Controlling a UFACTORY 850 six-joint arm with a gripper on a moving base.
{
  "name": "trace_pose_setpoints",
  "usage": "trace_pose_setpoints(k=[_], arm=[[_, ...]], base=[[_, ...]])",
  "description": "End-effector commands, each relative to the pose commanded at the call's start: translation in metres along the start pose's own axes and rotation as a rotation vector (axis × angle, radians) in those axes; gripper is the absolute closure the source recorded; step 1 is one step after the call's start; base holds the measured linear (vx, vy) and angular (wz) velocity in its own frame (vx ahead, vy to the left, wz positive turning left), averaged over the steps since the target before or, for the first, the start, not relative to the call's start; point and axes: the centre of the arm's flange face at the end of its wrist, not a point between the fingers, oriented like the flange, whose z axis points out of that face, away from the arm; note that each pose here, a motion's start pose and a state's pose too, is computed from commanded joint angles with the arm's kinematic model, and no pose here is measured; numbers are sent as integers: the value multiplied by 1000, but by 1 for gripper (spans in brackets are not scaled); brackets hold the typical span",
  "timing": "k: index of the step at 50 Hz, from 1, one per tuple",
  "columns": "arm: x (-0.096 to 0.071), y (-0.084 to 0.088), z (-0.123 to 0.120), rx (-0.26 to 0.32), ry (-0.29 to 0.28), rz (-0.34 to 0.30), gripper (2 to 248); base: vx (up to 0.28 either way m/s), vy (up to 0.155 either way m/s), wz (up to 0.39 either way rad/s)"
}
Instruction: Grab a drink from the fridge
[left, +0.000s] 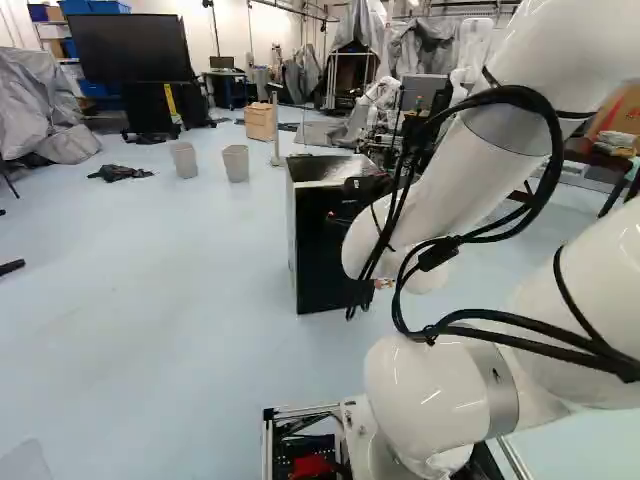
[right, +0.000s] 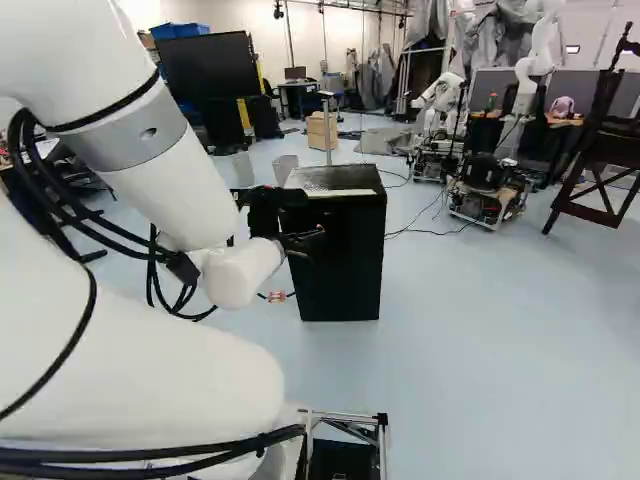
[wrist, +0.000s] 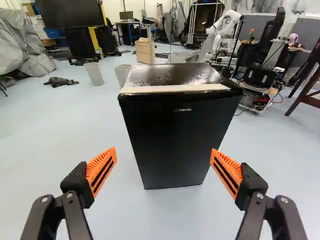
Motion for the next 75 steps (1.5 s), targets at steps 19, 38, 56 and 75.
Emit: trace_pose_setpoints(k=[19,38,56,75], arm=[[0,0,0,0,0,0,3],[0,0,0,0,0,0,3],[0,0,0,0,0,0,3],[0,0,0,0,0,0,3]], base=[[76,38,-18],[86,73,-20],[85,85,-21],[71,80,-22]])
